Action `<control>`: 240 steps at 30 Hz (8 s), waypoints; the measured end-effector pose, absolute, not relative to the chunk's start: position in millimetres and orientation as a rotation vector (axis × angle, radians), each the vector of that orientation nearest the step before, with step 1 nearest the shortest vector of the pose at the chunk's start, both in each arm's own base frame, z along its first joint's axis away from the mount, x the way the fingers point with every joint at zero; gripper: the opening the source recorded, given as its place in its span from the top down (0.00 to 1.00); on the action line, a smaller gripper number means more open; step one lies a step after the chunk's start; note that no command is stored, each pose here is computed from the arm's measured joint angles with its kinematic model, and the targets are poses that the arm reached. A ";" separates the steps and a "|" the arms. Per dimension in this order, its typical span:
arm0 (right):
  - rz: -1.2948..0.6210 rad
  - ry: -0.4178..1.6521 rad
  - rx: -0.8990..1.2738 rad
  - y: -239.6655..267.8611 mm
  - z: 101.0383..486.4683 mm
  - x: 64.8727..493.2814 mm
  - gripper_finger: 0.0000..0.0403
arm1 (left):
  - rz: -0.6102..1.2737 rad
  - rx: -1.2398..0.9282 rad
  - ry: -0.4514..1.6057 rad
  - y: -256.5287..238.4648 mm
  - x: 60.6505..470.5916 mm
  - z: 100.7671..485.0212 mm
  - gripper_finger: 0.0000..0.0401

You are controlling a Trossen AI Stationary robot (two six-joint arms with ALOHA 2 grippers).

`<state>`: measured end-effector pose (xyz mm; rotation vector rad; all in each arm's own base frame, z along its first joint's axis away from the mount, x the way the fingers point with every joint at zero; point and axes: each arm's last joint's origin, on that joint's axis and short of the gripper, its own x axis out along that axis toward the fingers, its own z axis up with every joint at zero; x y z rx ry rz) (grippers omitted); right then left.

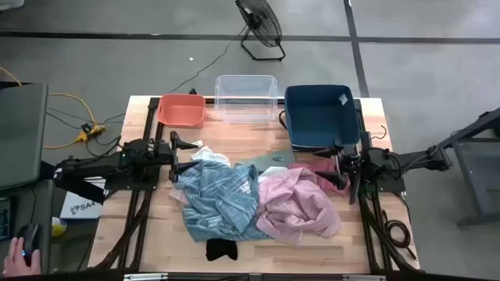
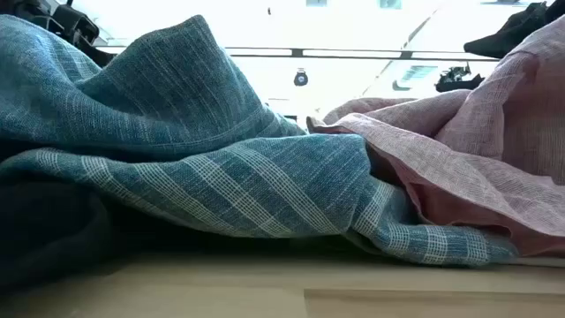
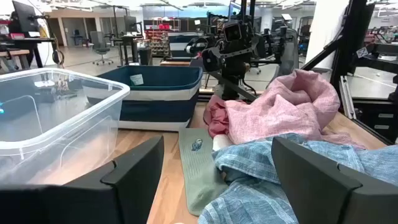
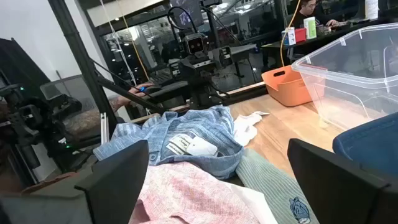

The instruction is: Pick & Place Cloths

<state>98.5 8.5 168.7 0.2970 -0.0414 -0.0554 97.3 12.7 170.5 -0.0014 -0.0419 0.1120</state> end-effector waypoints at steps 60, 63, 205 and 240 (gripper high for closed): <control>0.148 -0.300 0.401 11.5 217.2 89.3 0.07 | 0.112 -0.002 -0.060 12.7 97.1 172.2 0.27; 0.135 -0.253 0.404 11.1 234.5 87.4 0.07 | 0.112 -0.003 -0.046 12.7 97.2 170.9 0.27; -0.270 1.326 0.304 70.5 266.3 305.3 0.98 | 0.112 -0.002 -0.036 12.7 97.2 170.0 0.27; -0.777 0.361 -0.069 28.0 538.7 221.8 0.99 | 0.112 -0.002 -0.036 12.7 97.2 169.9 0.27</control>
